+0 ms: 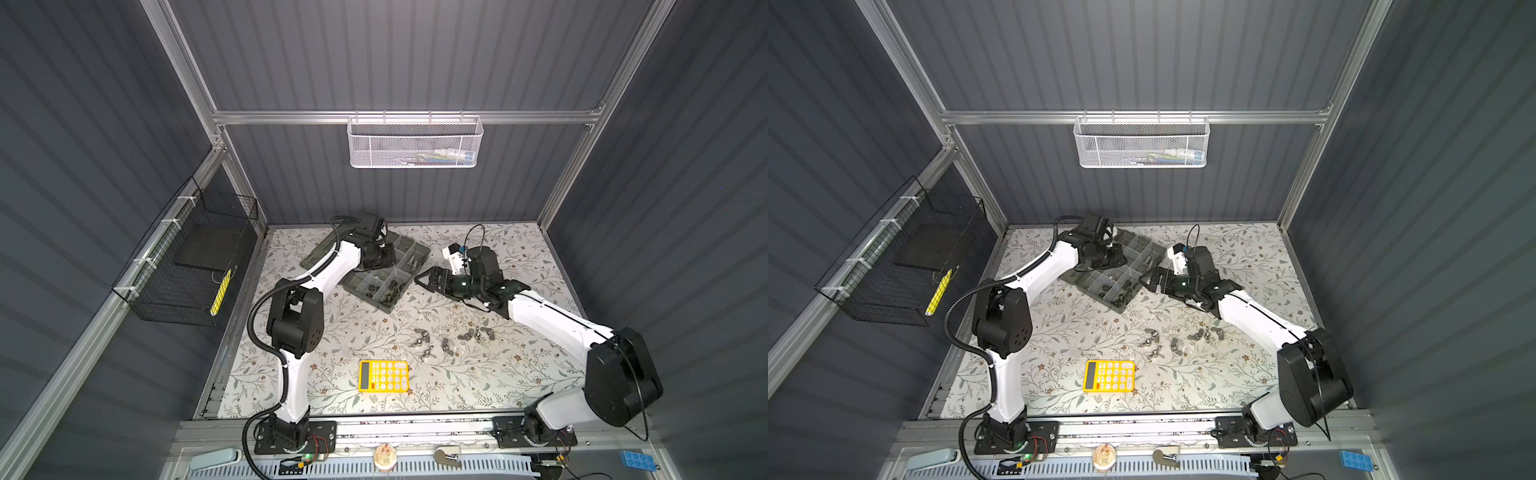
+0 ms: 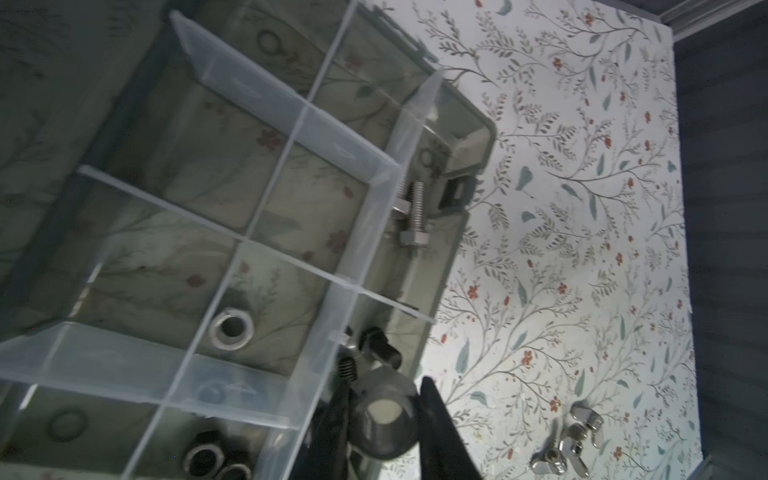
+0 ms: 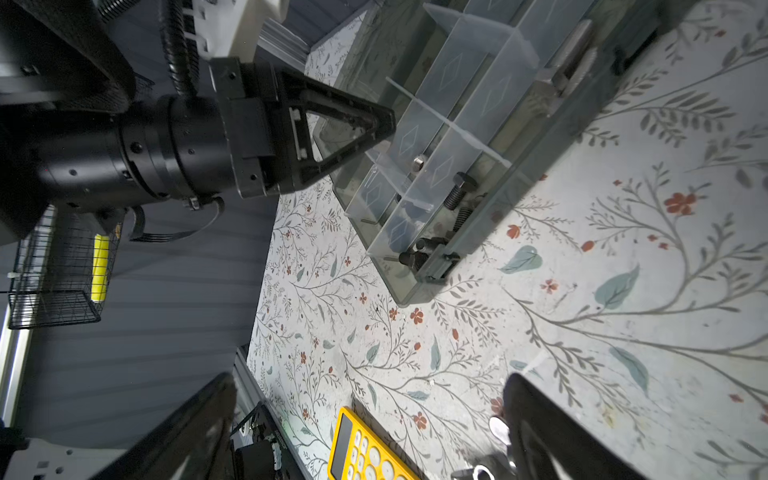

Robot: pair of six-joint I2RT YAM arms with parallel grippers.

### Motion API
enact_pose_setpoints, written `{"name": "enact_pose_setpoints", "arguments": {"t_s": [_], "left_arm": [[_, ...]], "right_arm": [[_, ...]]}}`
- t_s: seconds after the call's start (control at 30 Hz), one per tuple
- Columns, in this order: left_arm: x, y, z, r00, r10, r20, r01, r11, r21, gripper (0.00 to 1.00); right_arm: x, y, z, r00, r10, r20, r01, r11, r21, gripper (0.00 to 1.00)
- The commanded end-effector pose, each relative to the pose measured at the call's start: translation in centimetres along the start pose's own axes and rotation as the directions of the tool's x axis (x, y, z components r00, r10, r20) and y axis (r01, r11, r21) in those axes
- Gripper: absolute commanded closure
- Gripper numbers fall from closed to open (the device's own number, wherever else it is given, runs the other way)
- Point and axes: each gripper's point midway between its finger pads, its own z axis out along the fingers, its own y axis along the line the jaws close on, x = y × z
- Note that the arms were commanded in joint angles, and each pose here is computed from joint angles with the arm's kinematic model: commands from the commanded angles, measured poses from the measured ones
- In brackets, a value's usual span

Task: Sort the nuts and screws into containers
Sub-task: 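Lift the dark nut over an organizer compartment with the left gripper, then open the left gripper over the compartment while the right gripper nears the wing nuts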

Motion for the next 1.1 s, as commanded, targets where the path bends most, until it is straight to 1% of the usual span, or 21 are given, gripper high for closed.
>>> {"name": "enact_pose_setpoints", "arguments": {"t_s": [0.0,0.23,0.47,0.63,0.67,0.8,0.87,1.0,1.07], "left_arm": [[-0.4,1.3,-0.6,1.0,0.029,0.011,-0.028,0.999,-0.029,0.79],[0.6,3.0,1.5,0.999,0.024,-0.028,-0.026,0.998,-0.061,0.78],[1.7,4.8,3.6,0.997,0.029,-0.071,-0.037,0.993,-0.113,0.76],[2.6,5.3,4.6,0.995,0.02,-0.102,-0.032,0.993,-0.116,0.71],[2.8,5.4,4.7,0.994,0.018,-0.106,-0.03,0.993,-0.114,0.69],[2.9,5.3,4.6,0.994,0.015,-0.109,-0.028,0.994,-0.11,0.56],[2.7,5.1,4.3,0.995,0.015,-0.102,-0.026,0.994,-0.108,0.44],[2.0,4.2,3.3,0.996,0.022,-0.081,-0.029,0.995,-0.09,0.36],[1.5,3.6,2.5,0.998,0.029,-0.064,-0.035,0.996,-0.081,0.3]], "right_arm": [[-0.8,1.4,1.0,1.0,-0.023,0.014,0.023,1.0,-0.02,0.01],[-0.3,1.5,2.4,1.0,-0.015,-0.018,0.014,1.0,-0.026,0.01],[0.2,1.1,2.1,0.999,-0.021,-0.025,0.021,1.0,-0.005,0.01],[0.5,0.7,1.8,0.999,-0.024,-0.029,0.024,1.0,0.011,0.01],[0.6,0.7,1.8,0.999,-0.025,-0.029,0.025,1.0,0.012,0.01],[0.7,0.5,1.4,0.999,-0.024,-0.024,0.024,0.999,0.026,0.01],[0.8,0.2,1.0,0.999,-0.029,-0.023,0.03,0.998,0.049,0.01],[0.7,-0.2,0.0,0.999,-0.051,-0.005,0.051,0.994,0.096,0.01],[0.6,-0.6,-0.7,0.998,-0.06,0.004,0.059,0.99,0.127,0.01]]}}
